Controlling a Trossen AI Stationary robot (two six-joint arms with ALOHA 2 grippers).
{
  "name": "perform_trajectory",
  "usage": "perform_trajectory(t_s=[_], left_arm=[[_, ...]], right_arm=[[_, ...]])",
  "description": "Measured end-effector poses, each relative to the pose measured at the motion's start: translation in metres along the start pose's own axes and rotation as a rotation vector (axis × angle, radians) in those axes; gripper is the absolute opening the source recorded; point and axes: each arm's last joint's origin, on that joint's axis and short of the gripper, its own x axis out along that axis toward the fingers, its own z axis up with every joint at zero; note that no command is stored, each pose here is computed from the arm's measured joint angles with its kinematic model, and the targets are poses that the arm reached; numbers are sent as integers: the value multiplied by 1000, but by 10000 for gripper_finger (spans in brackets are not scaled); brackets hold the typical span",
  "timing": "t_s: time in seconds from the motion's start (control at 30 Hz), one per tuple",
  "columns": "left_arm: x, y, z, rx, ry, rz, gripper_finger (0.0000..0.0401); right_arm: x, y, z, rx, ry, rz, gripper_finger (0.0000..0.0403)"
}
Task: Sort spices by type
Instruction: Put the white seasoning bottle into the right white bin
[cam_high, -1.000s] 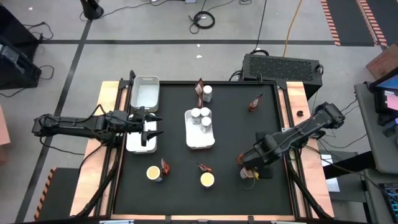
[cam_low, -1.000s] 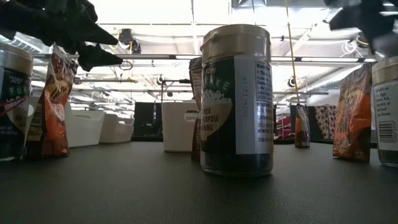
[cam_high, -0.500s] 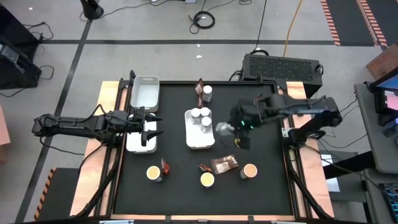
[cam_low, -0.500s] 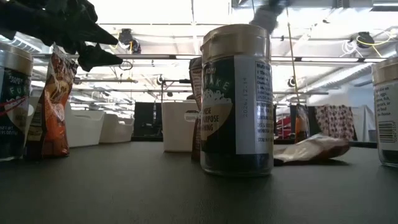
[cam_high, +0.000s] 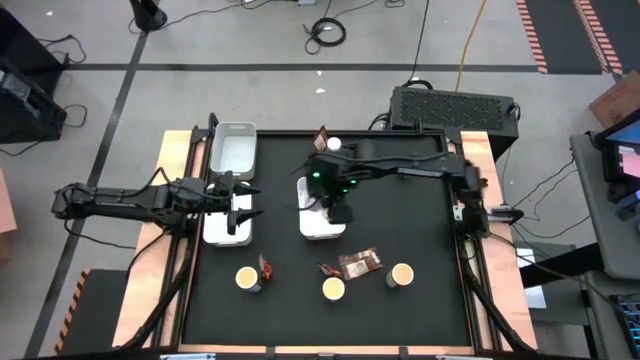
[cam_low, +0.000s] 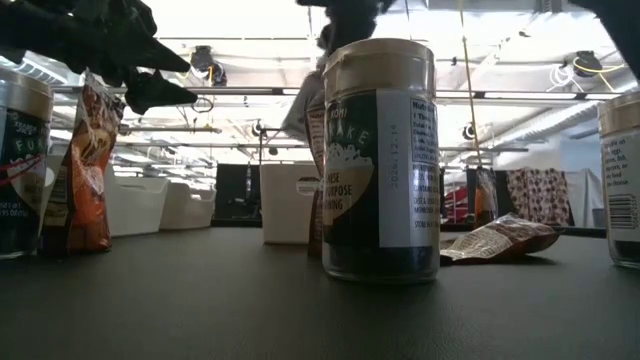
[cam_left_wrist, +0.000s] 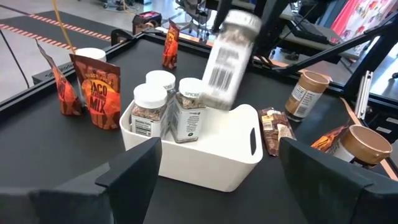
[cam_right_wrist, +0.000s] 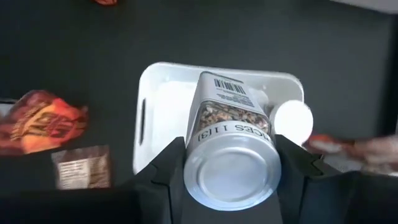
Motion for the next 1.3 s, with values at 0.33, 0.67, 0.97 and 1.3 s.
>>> perform_trajectory(t_s=[0.33,0.67,0.97,1.3], left_arm=[[0,0,0,49,0,2,327],[0,0,-1,56,10,4,327],[0,0,-1,74,10,4,327],[0,0,-1,73,9,4,327]], right_arm=[[60,-17,11,-2,169,26,137],[98,-31,5,29,262,15,137],[97,-37,2,51,269,12,176],[95,-42,-1,102,278,9,247]])
